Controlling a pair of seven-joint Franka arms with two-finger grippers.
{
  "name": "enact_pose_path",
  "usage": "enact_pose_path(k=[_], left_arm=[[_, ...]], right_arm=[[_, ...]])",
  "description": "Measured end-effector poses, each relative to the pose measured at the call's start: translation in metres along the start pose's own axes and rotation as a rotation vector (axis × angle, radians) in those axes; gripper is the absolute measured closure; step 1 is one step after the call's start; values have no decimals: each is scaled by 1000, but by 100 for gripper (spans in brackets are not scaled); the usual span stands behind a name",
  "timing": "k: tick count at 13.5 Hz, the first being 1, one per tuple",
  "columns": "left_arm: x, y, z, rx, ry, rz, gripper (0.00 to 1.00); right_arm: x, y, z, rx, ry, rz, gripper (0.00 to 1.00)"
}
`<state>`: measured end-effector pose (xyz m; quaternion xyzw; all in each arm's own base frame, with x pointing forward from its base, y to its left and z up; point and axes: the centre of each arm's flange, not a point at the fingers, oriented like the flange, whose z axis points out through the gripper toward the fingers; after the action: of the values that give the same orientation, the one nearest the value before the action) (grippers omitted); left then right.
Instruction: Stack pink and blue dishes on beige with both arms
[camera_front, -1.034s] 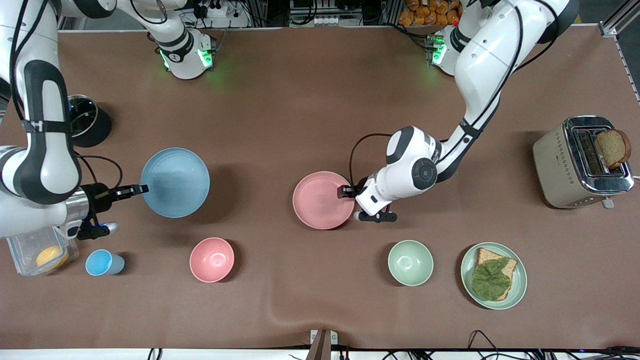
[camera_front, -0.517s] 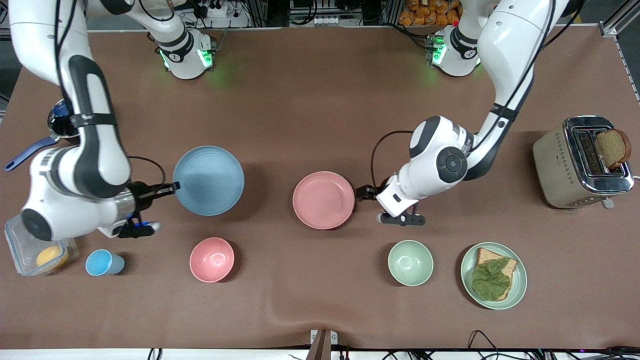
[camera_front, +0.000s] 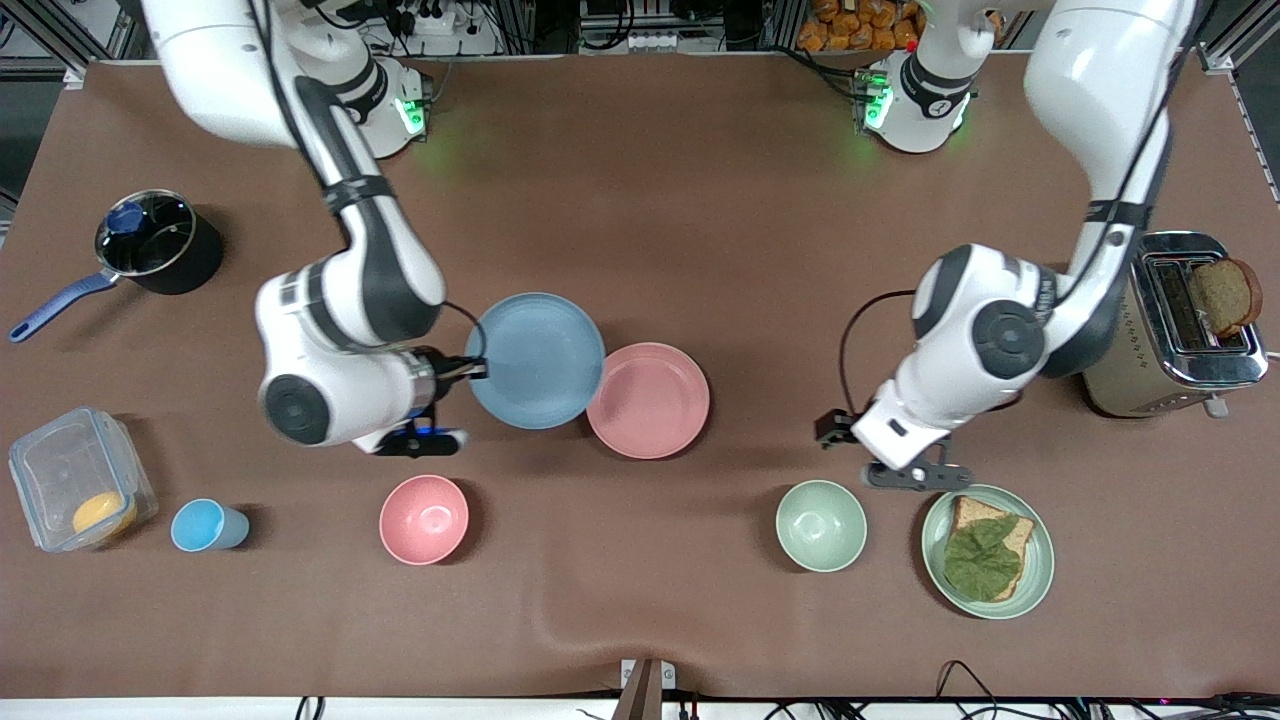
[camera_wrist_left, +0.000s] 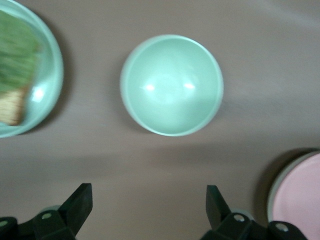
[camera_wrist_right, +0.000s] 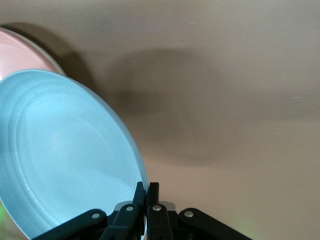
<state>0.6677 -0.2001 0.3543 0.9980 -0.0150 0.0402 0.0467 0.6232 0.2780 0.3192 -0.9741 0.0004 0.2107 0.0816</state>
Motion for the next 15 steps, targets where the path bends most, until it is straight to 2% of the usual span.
enact_pose_path(k=[5,8,10,15], left_arm=[[-8,-39,-89,72,-55,-17,0],[-20,-64,-146,110,-64,21,0],[-30,-90,-180,103,-72,28,0],[-72,-151,-251,115,-35,35,0]], right_arm=[[0,-68,46,-13,97,13,97],[-1,-90,65,-17,125,-3,97],[-1,-99,73,-16,145,-14,97],[8,-103,86,-7,188,-13,97]])
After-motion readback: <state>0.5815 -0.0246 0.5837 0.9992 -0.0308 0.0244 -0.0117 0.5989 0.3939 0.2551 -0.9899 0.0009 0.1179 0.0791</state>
